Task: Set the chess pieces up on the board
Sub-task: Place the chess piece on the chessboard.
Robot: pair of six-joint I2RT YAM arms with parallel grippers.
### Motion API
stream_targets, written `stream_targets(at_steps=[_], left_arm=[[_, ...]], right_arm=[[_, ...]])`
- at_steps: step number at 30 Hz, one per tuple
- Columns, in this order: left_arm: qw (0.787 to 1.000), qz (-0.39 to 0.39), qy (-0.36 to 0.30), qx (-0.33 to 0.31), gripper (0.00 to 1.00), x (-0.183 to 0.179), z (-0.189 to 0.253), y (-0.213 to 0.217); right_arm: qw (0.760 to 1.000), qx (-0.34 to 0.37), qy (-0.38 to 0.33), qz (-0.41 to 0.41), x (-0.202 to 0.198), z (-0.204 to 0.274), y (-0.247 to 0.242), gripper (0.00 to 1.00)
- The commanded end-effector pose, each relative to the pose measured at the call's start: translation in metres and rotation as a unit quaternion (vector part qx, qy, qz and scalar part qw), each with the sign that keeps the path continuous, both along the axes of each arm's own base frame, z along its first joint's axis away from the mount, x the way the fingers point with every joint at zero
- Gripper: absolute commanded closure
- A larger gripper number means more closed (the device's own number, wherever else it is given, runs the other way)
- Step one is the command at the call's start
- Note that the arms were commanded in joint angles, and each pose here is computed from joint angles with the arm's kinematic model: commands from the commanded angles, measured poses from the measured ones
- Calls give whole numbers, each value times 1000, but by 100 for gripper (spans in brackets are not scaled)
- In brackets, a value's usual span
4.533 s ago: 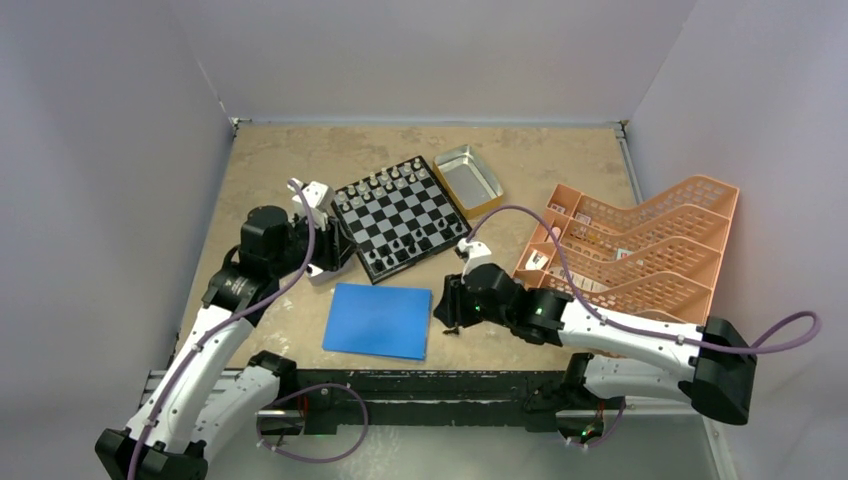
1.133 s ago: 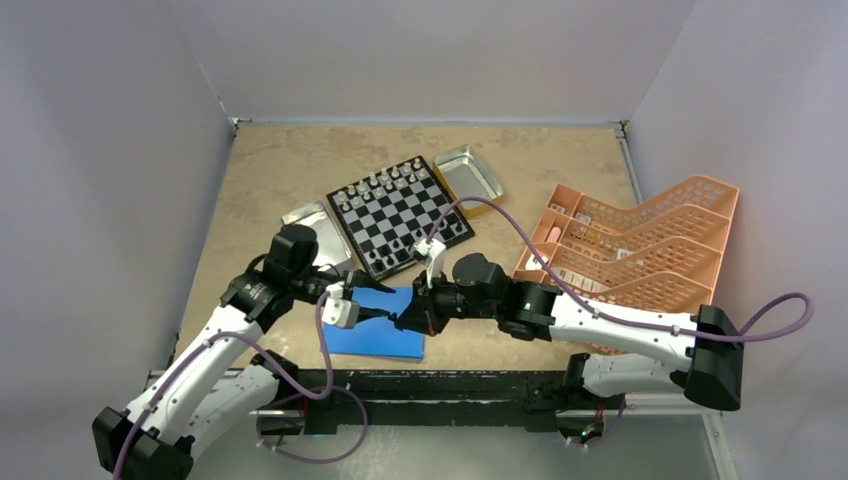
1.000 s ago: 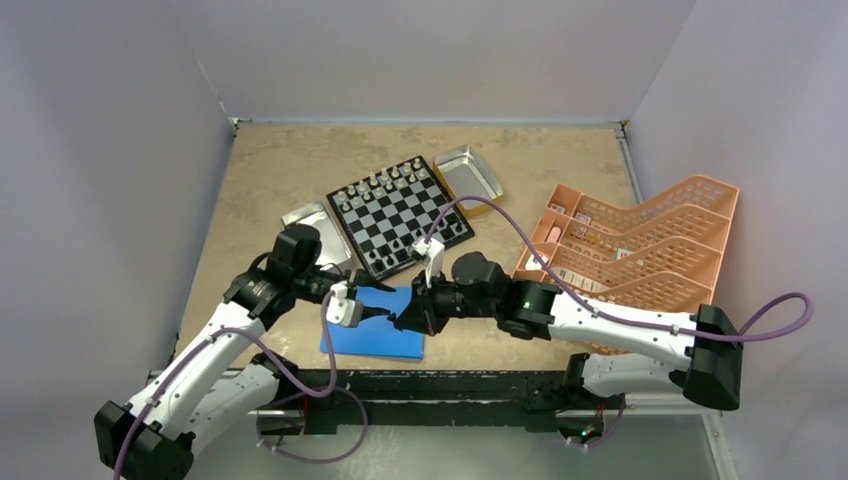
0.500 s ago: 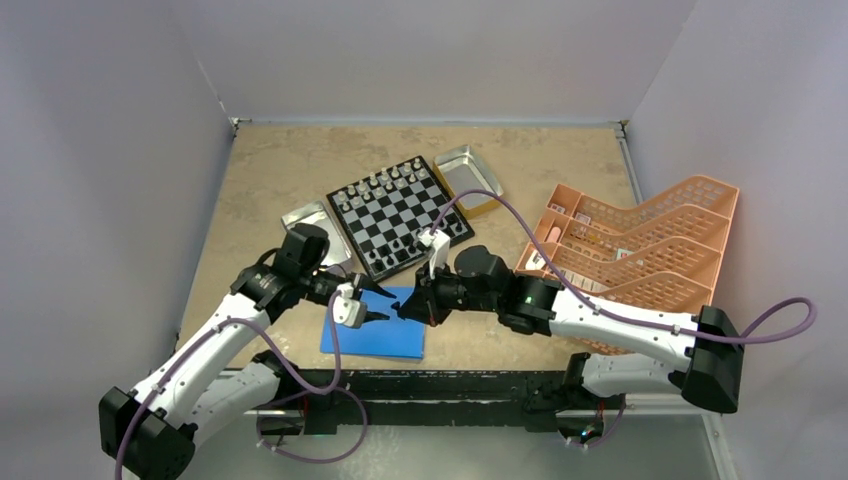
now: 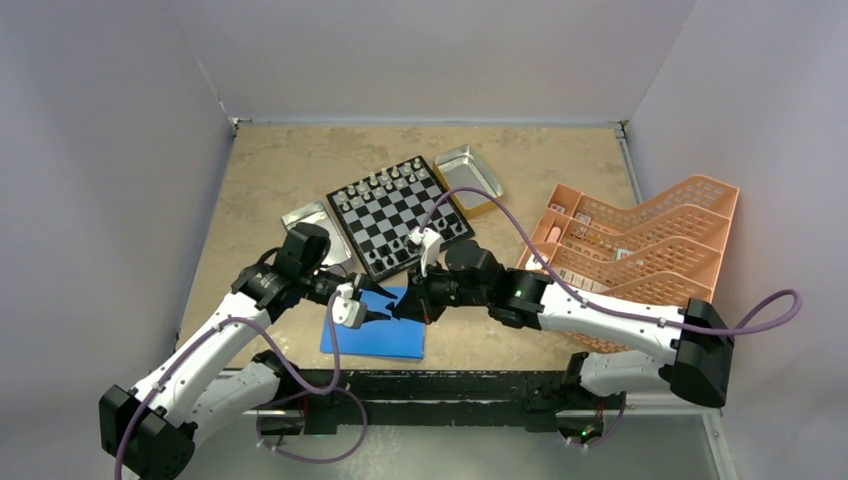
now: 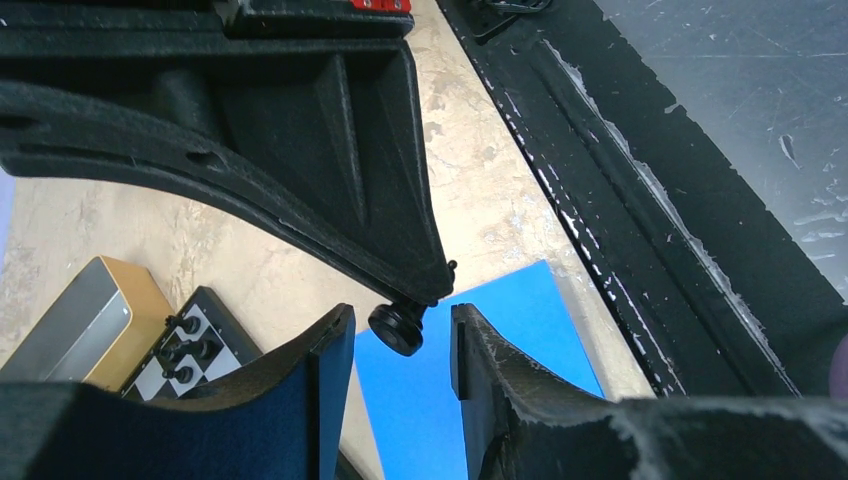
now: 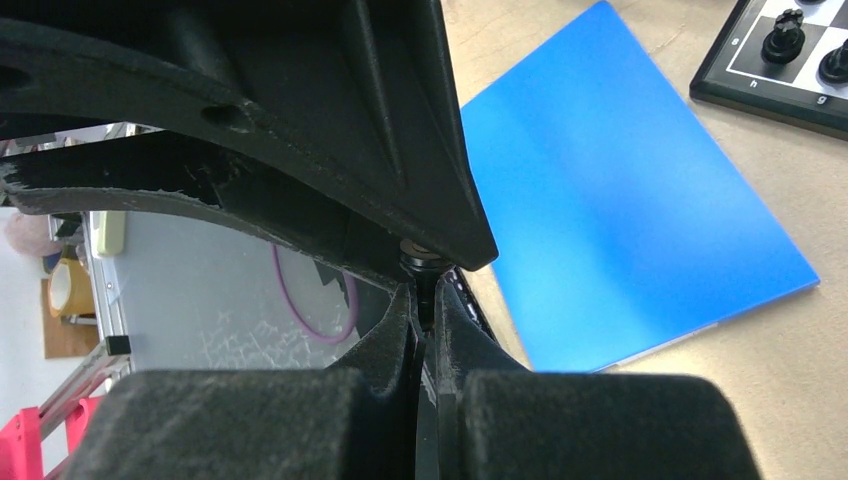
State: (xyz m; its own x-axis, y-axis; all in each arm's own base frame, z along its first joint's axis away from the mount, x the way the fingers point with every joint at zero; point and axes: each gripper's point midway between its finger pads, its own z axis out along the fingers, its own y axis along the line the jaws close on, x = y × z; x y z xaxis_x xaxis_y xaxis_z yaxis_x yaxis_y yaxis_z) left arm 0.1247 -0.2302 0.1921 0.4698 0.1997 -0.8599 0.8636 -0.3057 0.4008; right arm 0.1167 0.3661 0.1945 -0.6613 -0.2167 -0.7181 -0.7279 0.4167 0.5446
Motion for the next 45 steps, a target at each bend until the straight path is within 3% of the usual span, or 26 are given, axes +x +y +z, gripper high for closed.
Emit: stream_targets(at_steps=[1,17,23,26,32,39,45], left_arm=[[998,-28,-45,-38,62,-1,24,-7],[999,-21,-23,-41,82,-2,27,-8],[998,48,20,-32,100,16,33,-10],[994,84,34,-54,100,25,44,-13],[975,125,123,-139,100,23,80,-19],[931,212,212,-210,100,40,110,-16],[889,250,274,-269,100,53,126,-14]], right_arm=[[999,34,-16,23,1,26,13,100],[999,38,-15,12,6,27,13,100],[997,60,-28,-30,16,43,6,88],[992,87,-43,-78,27,59,-4,82],[966,182,-69,-168,40,97,-37,66],[929,286,-61,-226,40,137,-72,62],[917,323,-52,-228,44,153,-67,60]])
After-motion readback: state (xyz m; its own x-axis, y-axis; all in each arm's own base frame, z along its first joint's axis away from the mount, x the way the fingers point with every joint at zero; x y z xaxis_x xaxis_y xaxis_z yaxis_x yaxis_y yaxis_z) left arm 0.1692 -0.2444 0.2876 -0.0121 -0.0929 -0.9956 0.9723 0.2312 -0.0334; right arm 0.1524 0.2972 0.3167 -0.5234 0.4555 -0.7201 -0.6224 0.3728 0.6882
